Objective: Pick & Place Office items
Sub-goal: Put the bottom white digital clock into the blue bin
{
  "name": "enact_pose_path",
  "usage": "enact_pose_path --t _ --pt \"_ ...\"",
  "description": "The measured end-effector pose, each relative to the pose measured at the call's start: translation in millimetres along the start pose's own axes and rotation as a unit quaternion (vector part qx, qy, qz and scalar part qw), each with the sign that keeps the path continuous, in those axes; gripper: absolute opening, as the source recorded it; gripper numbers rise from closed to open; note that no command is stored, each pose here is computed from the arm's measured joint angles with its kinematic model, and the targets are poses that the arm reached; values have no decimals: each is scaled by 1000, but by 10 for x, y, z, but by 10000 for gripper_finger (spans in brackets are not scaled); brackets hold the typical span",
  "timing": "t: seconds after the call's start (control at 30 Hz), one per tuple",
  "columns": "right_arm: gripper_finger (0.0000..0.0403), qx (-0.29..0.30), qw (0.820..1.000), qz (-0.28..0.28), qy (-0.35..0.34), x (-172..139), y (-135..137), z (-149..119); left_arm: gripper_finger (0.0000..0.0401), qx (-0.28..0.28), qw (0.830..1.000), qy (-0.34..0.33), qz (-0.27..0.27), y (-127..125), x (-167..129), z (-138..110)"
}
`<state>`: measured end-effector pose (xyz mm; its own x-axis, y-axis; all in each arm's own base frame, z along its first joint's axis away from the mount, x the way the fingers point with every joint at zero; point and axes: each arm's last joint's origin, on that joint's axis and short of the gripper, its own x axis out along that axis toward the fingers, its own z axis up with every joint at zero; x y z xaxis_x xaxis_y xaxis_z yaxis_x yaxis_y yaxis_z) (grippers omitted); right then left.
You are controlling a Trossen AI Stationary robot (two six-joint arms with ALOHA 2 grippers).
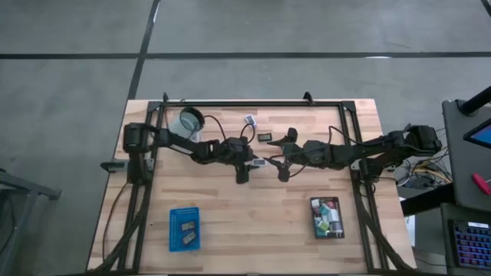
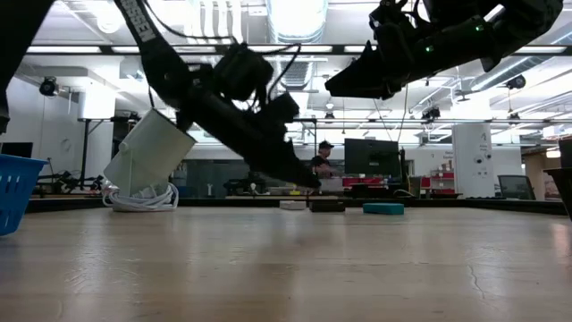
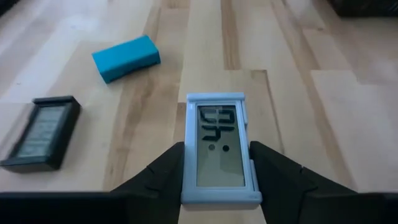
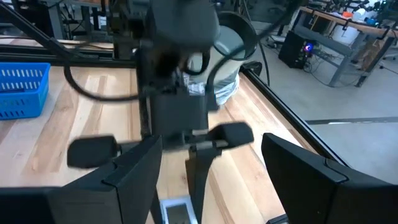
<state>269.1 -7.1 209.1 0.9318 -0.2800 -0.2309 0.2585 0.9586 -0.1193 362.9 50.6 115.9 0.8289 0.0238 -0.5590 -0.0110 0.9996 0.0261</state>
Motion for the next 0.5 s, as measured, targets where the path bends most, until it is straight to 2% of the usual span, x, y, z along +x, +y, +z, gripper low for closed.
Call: enact_pose_path --t 0.3,0.5 --pt "274 0 1000 0 0 0 -1 0 165 -7 1000 14 5 -45 -505 334" --pt "274 0 1000 0 0 0 0 0 166 -22 999 26 37 -209 -898 508"
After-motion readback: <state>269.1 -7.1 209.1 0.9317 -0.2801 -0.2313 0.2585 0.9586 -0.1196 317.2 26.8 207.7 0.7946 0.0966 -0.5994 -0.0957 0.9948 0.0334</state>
